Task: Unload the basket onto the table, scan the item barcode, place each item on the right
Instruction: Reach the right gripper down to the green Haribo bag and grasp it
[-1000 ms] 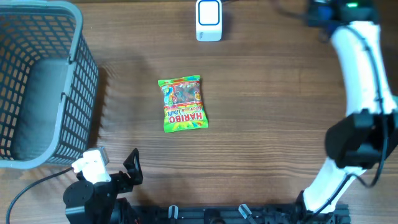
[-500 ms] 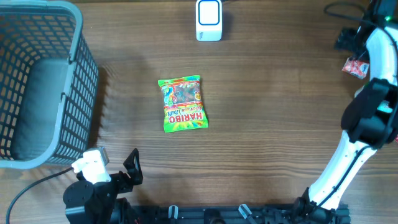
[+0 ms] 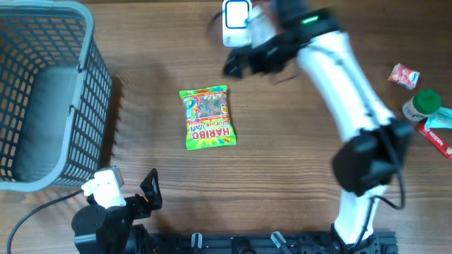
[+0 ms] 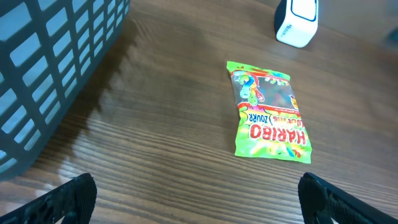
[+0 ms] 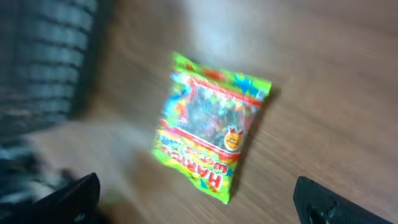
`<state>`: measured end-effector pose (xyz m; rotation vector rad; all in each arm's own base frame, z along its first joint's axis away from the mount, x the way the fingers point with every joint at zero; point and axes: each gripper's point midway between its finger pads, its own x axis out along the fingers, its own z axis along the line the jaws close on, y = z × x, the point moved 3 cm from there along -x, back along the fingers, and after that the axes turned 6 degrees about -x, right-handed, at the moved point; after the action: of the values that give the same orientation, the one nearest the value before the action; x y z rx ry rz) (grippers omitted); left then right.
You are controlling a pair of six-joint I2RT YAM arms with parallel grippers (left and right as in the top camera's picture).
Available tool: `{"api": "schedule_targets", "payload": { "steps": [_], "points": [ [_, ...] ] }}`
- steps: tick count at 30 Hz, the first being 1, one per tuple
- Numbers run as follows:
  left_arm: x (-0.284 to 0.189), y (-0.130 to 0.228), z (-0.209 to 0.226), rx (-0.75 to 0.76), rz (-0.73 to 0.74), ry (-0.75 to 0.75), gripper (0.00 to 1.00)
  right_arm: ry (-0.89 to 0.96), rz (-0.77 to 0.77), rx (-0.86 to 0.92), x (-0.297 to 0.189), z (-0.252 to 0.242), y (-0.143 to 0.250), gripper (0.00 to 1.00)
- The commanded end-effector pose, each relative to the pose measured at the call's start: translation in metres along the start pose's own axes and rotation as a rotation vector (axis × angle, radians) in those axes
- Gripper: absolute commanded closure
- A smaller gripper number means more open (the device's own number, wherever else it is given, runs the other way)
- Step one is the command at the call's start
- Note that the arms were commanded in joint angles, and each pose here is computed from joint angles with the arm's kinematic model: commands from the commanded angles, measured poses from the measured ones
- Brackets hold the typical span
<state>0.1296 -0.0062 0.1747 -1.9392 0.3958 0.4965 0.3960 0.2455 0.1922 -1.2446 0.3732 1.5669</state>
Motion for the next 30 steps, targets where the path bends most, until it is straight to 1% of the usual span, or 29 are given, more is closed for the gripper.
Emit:
{"api": "schedule_targets", "payload": {
  "steps": [1,4,7,8,10,12,15,17,18,19,20,21,22,24,26,28,30],
  "points": [
    [-0.001,0.0,-0.003,-0.003,-0.003,0.024,0.0,0.255,0.084,0.0,0.052,-0.001,0.011,0.0],
    [-0.001,0.0,-0.003,-0.003,-0.003,0.024,0.0,0.247,0.134,0.067,0.088,-0.002,0.019,0.0],
    [-0.001,0.0,-0.003,-0.003,-0.003,0.024,0.0,0.166,0.218,0.107,0.12,-0.003,0.034,0.0],
    [-0.001,0.0,-0.003,-0.003,-0.003,0.024,0.0,0.183,0.262,0.149,0.135,-0.012,0.044,0.0],
    [-0.001,0.0,-0.003,-0.003,-0.003,0.024,0.0,0.195,0.305,0.188,0.149,-0.02,0.054,0.01],
    [-0.001,0.0,-0.003,-0.003,-0.003,0.024,0.0,0.195,0.319,0.181,0.158,-0.02,0.058,0.01],
    [-0.001,0.0,-0.003,-0.003,-0.003,0.024,0.0,0.184,0.295,0.141,0.167,-0.006,0.054,0.0],
    [-0.001,0.0,-0.003,-0.003,-0.003,0.024,0.0,0.192,0.301,0.194,0.187,-0.003,0.061,0.01],
    [-0.001,0.0,-0.003,-0.003,-0.003,0.024,0.0,0.198,0.324,0.208,0.196,-0.003,0.069,0.08],
    [-0.001,0.0,-0.003,-0.003,-0.003,0.024,0.0,0.208,0.354,0.234,0.207,-0.005,0.08,0.27],
    [-0.001,0.0,-0.003,-0.003,-0.003,0.024,0.0,0.215,0.385,0.253,0.215,-0.006,0.089,0.57],
    [-0.001,0.0,-0.003,-0.003,-0.003,0.024,0.0,0.218,0.414,0.272,0.22,-0.007,0.097,0.89],
    [-0.001,0.0,-0.003,-0.003,-0.003,0.024,0.0,0.224,0.445,0.304,0.221,-0.007,0.104,0.96],
    [-0.001,0.0,-0.003,-0.003,-0.003,0.024,0.0,0.194,0.487,0.359,0.213,-0.002,0.109,0.96],
    [-0.001,0.0,-0.003,-0.003,-0.003,0.024,0.0,0.081,0.539,0.451,0.189,0.012,0.105,0.96],
    [-0.001,0.0,-0.003,-0.003,-0.003,0.024,0.0,-0.133,0.639,0.696,0.138,0.038,0.095,0.96],
    [-0.001,0.0,-0.003,-0.003,-0.003,0.024,0.0,-0.27,0.739,0.979,0.09,0.05,0.087,0.96]
  ]
}}
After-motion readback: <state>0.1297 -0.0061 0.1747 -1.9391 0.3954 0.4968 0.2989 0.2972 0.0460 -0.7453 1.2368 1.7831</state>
